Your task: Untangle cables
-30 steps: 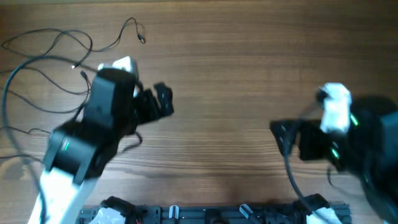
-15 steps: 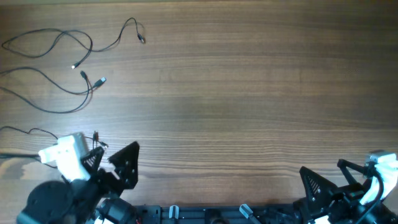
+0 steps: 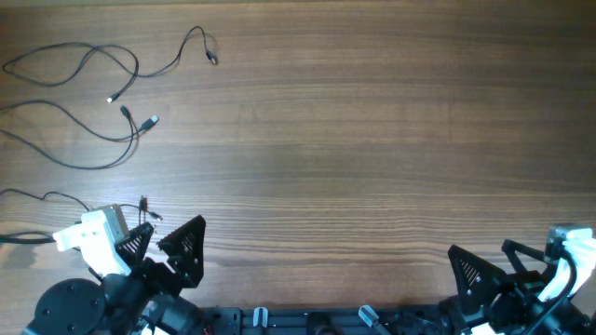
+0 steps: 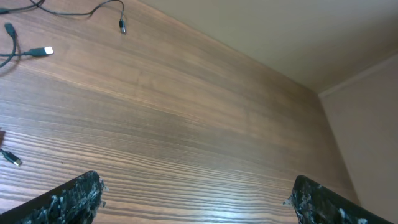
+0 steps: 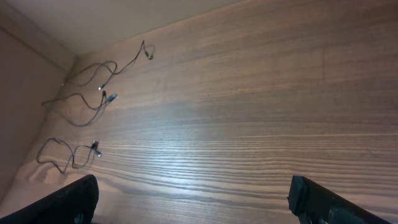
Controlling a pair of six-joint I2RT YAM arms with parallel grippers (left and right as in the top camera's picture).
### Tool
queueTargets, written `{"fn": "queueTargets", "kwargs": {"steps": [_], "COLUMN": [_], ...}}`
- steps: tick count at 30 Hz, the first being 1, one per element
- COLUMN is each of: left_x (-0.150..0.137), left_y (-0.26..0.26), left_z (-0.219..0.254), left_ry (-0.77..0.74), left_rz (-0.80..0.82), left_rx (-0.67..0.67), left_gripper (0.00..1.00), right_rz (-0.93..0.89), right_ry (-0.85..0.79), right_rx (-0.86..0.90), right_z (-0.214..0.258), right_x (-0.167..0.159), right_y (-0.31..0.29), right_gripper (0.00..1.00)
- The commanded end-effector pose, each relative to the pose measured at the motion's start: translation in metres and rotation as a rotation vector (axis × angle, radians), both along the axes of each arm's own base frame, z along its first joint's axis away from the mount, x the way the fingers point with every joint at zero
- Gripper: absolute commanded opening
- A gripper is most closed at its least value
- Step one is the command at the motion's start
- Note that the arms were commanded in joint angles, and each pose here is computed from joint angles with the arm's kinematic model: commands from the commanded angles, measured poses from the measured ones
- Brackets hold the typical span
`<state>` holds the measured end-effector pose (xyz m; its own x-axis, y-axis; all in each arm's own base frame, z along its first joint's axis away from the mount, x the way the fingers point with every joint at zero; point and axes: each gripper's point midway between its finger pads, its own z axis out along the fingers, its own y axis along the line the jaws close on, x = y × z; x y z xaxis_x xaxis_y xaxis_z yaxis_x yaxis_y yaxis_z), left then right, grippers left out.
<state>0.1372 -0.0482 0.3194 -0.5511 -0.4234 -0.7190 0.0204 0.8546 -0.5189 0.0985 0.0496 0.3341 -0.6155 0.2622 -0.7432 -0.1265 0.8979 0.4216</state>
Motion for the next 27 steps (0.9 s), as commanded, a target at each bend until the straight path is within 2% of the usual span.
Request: {"fn": "queueTargets", "kwargs": {"steps": [1, 17, 21, 27], "left_x": [0.001, 0.001, 0.001, 0.001], "left_y": [0.001, 0.001, 0.001, 0.001], "left_z": [-0.003, -0.003, -0.003, -0.003], "left_ry": [0.003, 0.003, 0.003, 0.003], "left_rz": [0.010, 0.011, 0.010, 0.010], "left_rx": [0.004, 0.004, 0.004, 0.004], "left_gripper": [1.00, 1.00, 1.00, 1.00], "right_rz": [-0.030, -0.061, -0.209, -0.156], "right_ry": [0.004, 0.013, -0.025, -0.154], "right_rx": [0.014, 0.003, -0.063, -0.208], "right_z": [-0.001, -0.003, 0.000, 0.000], "right_x": [0.001, 0.001, 0.011, 0.039], "right_y": [-0.003, -0.007, -0.032, -0.030], "right_gripper": [1.00, 1.00, 1.00, 1.00]}}
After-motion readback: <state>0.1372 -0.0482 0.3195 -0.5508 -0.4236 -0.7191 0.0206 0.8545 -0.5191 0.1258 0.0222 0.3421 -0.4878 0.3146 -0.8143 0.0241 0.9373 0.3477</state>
